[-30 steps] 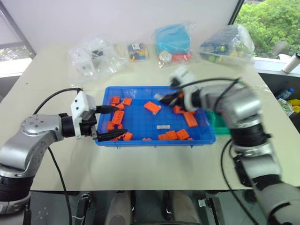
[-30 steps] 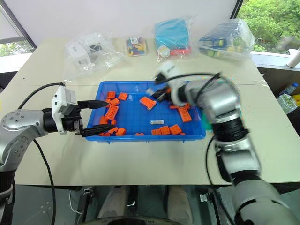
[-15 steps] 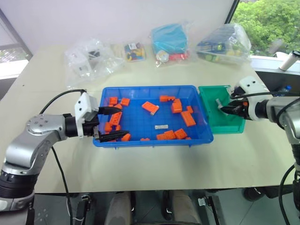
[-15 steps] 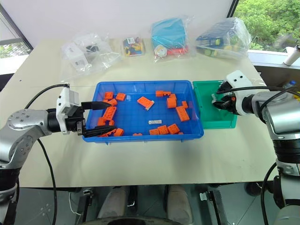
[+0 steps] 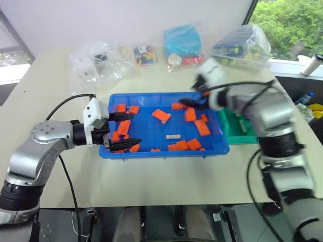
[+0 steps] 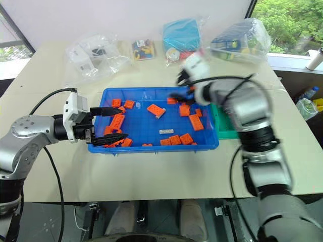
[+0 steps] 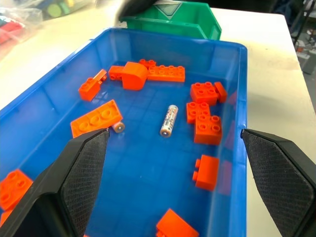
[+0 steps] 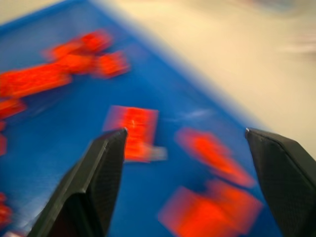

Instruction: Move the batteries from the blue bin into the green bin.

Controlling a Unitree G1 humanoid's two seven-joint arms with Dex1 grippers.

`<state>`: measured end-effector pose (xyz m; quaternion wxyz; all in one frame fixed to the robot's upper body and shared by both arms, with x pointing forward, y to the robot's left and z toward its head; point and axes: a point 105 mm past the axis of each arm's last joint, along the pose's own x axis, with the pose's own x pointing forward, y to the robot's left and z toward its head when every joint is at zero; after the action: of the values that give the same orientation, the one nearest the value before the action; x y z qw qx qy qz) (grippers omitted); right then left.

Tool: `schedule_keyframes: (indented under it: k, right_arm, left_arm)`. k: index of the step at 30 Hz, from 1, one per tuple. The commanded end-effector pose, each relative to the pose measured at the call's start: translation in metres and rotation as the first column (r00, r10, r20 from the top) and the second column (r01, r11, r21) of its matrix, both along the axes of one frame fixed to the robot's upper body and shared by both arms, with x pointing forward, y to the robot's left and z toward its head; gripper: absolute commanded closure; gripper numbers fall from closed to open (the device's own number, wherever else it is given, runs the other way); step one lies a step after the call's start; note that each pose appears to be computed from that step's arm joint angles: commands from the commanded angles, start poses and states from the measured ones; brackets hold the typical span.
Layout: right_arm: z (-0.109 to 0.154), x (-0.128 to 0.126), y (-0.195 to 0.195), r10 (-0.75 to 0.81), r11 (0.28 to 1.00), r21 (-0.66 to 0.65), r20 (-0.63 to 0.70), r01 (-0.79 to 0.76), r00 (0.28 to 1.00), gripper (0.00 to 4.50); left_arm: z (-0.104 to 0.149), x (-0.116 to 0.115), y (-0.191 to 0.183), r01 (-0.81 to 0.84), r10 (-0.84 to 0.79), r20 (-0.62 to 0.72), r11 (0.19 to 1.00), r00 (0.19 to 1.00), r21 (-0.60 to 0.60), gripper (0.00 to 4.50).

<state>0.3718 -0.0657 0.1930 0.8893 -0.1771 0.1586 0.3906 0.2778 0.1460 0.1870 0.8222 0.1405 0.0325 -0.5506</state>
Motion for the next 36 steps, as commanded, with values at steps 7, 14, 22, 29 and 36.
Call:
schedule_keyframes:
  k: [7, 14, 22, 29, 36]
  right_arm:
    - [-0.011, 0.023, 0.042, 0.003, 0.999, -0.052, 0.067, 0.001, 0.998, 0.60]
    - [0.002, -0.018, 0.012, 0.261, 0.959, -0.122, 0.032, -0.255, 0.965, 0.60]
    - [-0.022, -0.034, -0.010, 0.322, 0.924, -0.188, -0.089, -0.333, 0.943, 0.60]
    - [-0.063, -0.035, -0.011, 0.315, 0.905, -0.248, -0.157, -0.346, 0.936, 0.60]
    - [-0.086, -0.028, -0.016, 0.297, 0.896, -0.286, -0.178, -0.338, 0.938, 1.39]
  left_arm:
    - [0.012, -0.008, 0.006, -0.039, 0.039, 0.044, 0.999, 0.998, 0.002, 0.00]
    - [0.011, -0.012, 0.010, -0.062, 0.062, 0.036, 0.998, 0.997, 0.005, 0.00]
    - [0.013, -0.006, 0.007, -0.054, 0.054, 0.045, 0.999, 0.998, -0.001, 0.00]
    - [0.016, -0.005, 0.003, -0.021, 0.021, 0.050, 1.000, 0.999, 0.006, 0.00]
    - [0.017, -0.003, -0.001, -0.004, 0.004, 0.052, 1.000, 0.999, 0.006, 0.00]
